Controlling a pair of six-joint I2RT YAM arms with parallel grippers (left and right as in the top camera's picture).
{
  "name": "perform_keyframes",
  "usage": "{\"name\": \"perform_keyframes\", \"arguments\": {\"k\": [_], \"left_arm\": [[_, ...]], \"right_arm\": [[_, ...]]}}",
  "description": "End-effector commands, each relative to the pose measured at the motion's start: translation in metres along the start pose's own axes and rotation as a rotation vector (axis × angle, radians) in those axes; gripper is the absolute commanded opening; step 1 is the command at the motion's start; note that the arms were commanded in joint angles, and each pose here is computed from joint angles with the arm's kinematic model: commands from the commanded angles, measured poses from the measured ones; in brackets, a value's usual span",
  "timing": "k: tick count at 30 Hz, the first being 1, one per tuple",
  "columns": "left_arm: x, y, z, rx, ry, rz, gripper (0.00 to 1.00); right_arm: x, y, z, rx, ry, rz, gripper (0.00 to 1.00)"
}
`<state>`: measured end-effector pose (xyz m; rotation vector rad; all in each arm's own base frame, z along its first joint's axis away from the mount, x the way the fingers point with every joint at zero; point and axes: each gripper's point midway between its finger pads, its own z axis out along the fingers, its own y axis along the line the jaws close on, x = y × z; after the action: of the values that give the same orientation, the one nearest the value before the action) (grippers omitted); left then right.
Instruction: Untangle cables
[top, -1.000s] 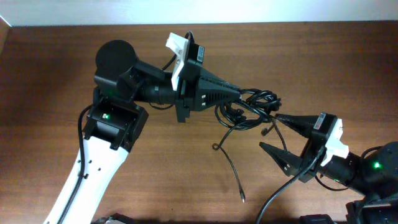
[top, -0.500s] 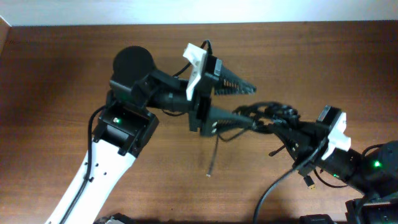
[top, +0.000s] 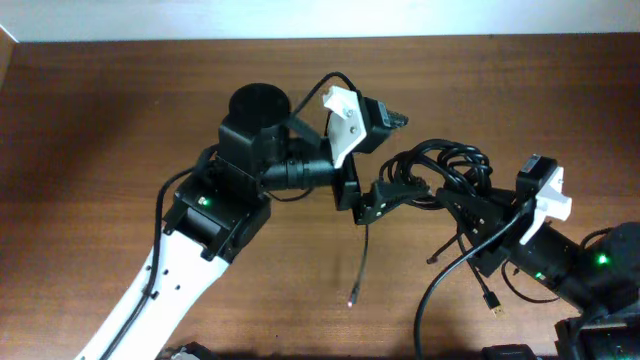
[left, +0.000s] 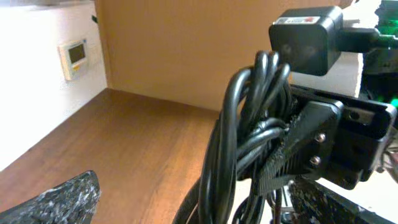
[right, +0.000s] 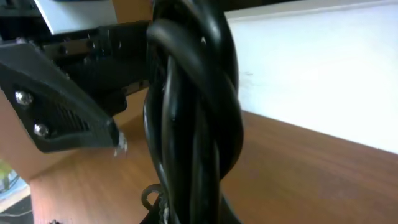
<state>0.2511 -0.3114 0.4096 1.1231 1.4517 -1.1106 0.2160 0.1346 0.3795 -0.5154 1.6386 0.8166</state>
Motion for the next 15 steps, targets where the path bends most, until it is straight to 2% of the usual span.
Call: {"name": "perform_keyframes", "arguments": {"k": [1, 3, 4, 5, 6, 7, 10, 11, 12, 14, 15], "left_arm": [[-0.015, -0.008, -0.001, 0.032, -0.047, 0.077, 0.99], [-0.019, -0.015, -0.002, 0.072, -0.063, 0.096, 0.97], [-0.019, -0.02, -0.002, 0.102, -0.064, 0.097, 0.7], [-0.018, -0.022, -0.002, 0.112, -0.062, 0.094, 0.69], [-0.016, -0.022, -0.002, 0.112, -0.056, 0.087, 0.75], [-0.016, -0.022, -0.002, 0.112, -0.054, 0.085, 0.75], [-0.015, -0.022, -0.002, 0.112, -0.052, 0.082, 0.4], [-0.015, -0.022, -0.002, 0.112, -0.051, 0.082, 0.19], [-0.015, -0.022, -0.002, 0.112, -0.052, 0.082, 0.17], [-0.013, -0.022, -0.002, 0.113, -0.042, 0.069, 0.4], [-0.012, -0.022, -0.002, 0.113, -0.04, 0.067, 0.24]], "right_arm": [[0.003, -0.002, -0.001, 0.013, 0.012, -0.024, 0.04], [0.004, -0.002, -0.001, 0.013, 0.014, -0.04, 0.04], [0.004, 0.0, -0.001, 0.006, 0.015, -0.058, 0.04], [0.004, 0.002, -0.001, -0.007, 0.016, -0.059, 0.04], [0.002, 0.011, -0.002, -0.057, 0.01, -0.07, 0.04], [-0.002, 0.022, -0.003, -0.119, -0.003, -0.093, 0.04], [-0.002, 0.022, -0.003, -0.119, -0.004, -0.095, 0.04], [-0.002, 0.022, -0.003, -0.118, -0.004, -0.093, 0.04], [-0.002, 0.021, -0.003, -0.117, -0.004, -0.094, 0.04], [-0.002, 0.013, -0.002, -0.071, -0.004, -0.086, 0.04], [-0.002, 0.014, -0.002, -0.073, -0.004, -0.087, 0.04]]}}
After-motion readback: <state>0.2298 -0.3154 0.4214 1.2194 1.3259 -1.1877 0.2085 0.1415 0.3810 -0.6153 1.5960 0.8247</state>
